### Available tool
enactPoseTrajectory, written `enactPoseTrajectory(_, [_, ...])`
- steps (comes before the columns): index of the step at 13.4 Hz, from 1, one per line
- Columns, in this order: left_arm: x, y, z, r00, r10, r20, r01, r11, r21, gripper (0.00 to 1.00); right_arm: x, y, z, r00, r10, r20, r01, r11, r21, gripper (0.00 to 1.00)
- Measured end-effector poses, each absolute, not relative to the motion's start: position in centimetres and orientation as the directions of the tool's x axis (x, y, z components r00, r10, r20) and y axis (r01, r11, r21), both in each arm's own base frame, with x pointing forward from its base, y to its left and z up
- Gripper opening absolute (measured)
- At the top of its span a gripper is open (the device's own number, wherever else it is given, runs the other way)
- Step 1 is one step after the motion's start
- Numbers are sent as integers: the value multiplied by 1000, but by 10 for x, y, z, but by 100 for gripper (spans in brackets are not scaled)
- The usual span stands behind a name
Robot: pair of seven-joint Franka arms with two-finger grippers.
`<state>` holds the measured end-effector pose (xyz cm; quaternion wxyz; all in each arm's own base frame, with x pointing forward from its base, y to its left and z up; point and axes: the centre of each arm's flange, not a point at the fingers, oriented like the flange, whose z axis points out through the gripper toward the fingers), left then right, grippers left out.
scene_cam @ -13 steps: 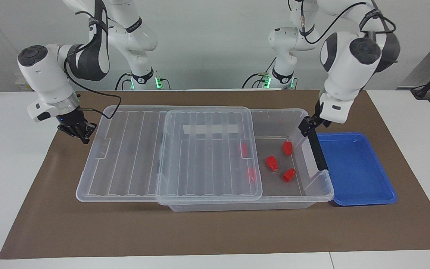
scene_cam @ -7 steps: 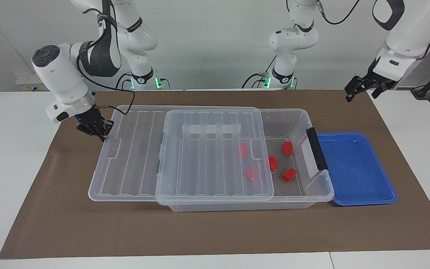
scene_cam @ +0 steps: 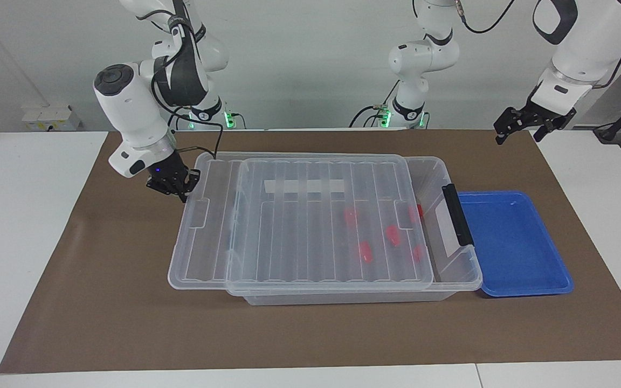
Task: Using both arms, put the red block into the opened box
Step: 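Slide the lid back shut with the right gripper while the left gripper withdraws, then release the lid and draw the right gripper back from the box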
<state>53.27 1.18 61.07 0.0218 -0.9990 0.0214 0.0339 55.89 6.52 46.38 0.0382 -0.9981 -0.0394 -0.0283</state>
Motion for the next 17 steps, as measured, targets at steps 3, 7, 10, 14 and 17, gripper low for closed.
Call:
enactPoseTrajectory(3, [532,0,610,996,-64,-70,-67,-997,-42,100,553,92,465,991,125,51,128,-989,-74,1])
enactPoseTrajectory(7, [532,-1,610,996,-65,-67,-68,-997,-43,100,549,114,466,985,162,54,166,-983,-78,1])
enactPoseTrajectory(10, [534,-12,611,995,-86,-48,-87,-996,-23,100,547,121,468,983,175,56,179,-981,-78,1])
enactPoseTrajectory(14, [533,-62,614,984,-174,-24,-175,-984,-18,100,546,125,468,981,182,59,187,-979,-78,1])
enactPoseTrajectory(17, [533,-56,614,986,-165,-24,-166,-986,-18,100,544,137,469,977,202,66,207,-975,-79,1])
